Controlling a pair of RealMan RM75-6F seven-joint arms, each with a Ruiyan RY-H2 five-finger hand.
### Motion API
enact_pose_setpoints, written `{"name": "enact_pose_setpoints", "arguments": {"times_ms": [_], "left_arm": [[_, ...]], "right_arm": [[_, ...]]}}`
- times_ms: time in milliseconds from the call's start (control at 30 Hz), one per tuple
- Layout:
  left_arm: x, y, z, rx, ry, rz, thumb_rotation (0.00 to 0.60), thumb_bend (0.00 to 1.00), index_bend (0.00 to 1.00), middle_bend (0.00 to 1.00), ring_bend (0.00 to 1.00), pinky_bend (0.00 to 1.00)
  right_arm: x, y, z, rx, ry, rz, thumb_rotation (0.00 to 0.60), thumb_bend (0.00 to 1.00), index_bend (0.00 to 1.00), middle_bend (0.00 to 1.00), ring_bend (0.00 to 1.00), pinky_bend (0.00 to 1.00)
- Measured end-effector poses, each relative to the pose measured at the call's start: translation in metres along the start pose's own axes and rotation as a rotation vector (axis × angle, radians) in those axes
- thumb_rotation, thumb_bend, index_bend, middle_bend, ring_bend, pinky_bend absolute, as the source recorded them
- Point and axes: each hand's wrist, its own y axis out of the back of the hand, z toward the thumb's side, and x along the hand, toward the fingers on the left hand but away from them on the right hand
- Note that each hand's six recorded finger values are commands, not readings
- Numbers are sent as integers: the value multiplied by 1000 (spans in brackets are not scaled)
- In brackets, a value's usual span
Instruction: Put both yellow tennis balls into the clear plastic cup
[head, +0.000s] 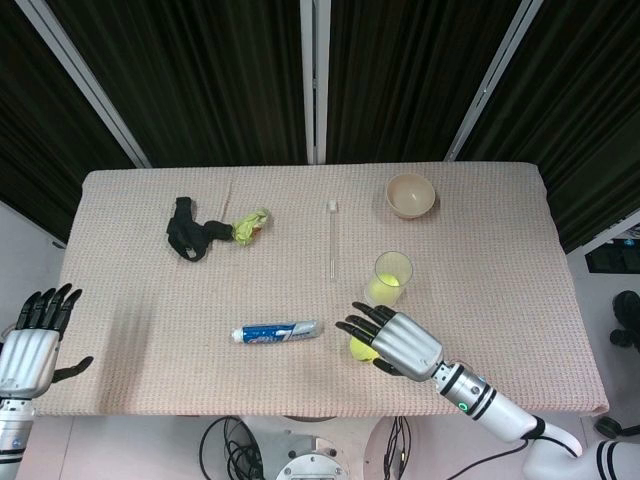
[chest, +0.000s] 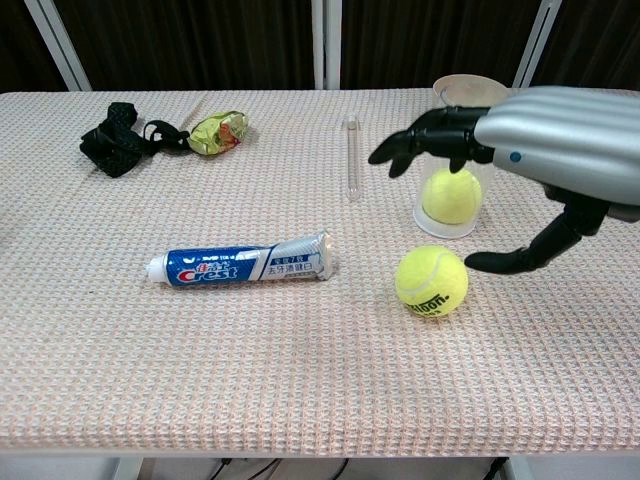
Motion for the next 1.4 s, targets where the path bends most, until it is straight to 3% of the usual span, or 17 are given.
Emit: {"name": "enact_pose_setpoints", "arguments": {"times_ms": [367, 667, 767, 867, 1067, 1267, 1400], "left_arm": [[-1, -4, -6, -12, 16, -17, 600, 67, 49, 0, 0, 0], [-2, -5, -8, -18, 23, -19, 600, 67, 49, 0, 0, 0], [-3, -6, -9, -18, 25, -18, 600, 67, 49, 0, 0, 0], [-3, -6, -11, -20, 29, -18, 600, 67, 49, 0, 0, 0], [-3, -7, -13, -23, 35, -18, 600, 67, 49, 0, 0, 0], [-3, -7, -15, -30, 36, -14, 600, 67, 49, 0, 0, 0], [-4, -5, -15, -31, 35, -10, 600, 67, 49, 0, 0, 0]], "right_arm": [[-3, -43, -14, -15, -68, 124, 600, 207, 134, 194, 78, 295], [-8, -65, -16, -26, -83, 169, 600, 227, 234, 229, 94, 353], [-11, -68, -14, -25, -77, 164, 600, 265, 319, 262, 184, 433], [-13, -69, -14, -9, -80, 155, 600, 301, 443, 367, 314, 548], [-14, -74, -19, 24, -105, 161, 600, 308, 665, 535, 477, 674], [-16, -63, -19, 25, -112, 97, 600, 315, 766, 610, 529, 714], [-17, -35, -15, 23, -93, -15, 600, 315, 771, 611, 530, 714]]}}
